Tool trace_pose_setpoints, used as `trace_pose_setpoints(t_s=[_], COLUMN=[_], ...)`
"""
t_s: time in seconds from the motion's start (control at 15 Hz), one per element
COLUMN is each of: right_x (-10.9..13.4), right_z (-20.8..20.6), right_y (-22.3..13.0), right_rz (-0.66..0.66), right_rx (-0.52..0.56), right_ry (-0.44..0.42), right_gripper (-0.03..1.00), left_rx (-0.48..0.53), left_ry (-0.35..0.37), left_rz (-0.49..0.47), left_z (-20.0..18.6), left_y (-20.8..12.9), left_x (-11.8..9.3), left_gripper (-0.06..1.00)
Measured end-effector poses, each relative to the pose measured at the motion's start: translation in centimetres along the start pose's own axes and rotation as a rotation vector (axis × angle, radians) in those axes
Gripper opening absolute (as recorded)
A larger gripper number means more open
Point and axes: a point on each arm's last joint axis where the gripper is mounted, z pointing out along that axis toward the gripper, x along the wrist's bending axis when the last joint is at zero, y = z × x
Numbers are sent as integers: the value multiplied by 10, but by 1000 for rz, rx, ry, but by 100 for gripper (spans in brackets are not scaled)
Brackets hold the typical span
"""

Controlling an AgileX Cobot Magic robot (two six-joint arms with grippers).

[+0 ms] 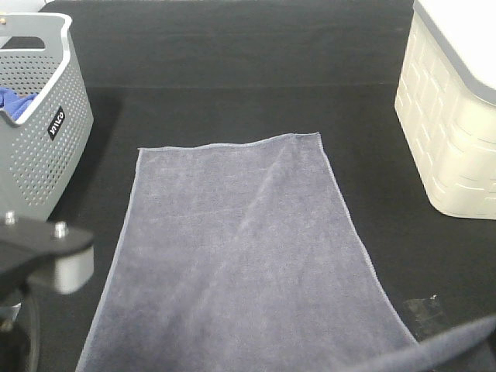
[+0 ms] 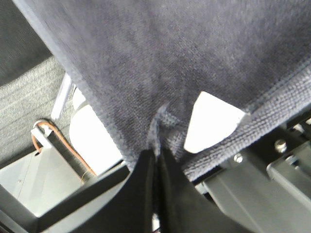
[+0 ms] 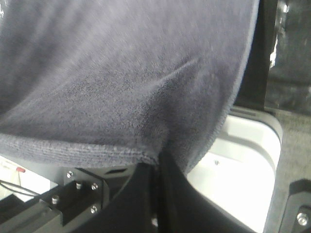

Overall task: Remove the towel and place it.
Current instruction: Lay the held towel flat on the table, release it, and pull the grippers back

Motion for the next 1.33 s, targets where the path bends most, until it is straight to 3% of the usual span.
trace_pose_setpoints(t_s=[0.2, 0.6, 0.67, 0.8, 0.93, 1.0, 1.2, 1.33], right_x=[-9, -8, -11, -14, -13, -13, -13, -9], right_z=[16, 17, 16, 15, 13, 12, 12, 5], right_y=[-10, -10, -10, -9, -8, -7, -7, -3], right_rz=[57, 71, 66, 68, 64, 62, 62, 48], right_rx=[64, 65, 65, 57, 48, 44, 43, 17], right_ry=[2, 14, -14, -51, -53, -52, -52, -54], right_gripper=[0, 1, 6, 31, 57, 67, 70, 70], left_rx=[2, -29, -6, 79, 74, 74, 64, 4], left_ry=[13, -27, -1, 79, 84, 84, 92, 99], left_rz=[-24, -74, -68, -67, -65, -65, -53, -9], left_z=[13, 35, 36, 39, 39, 39, 38, 27], left_y=[-7, -12, -14, -24, -23, -23, -22, -12], left_x=[4, 13, 16, 26, 26, 26, 26, 20], left_gripper=[0, 1, 6, 33, 59, 66, 67, 67])
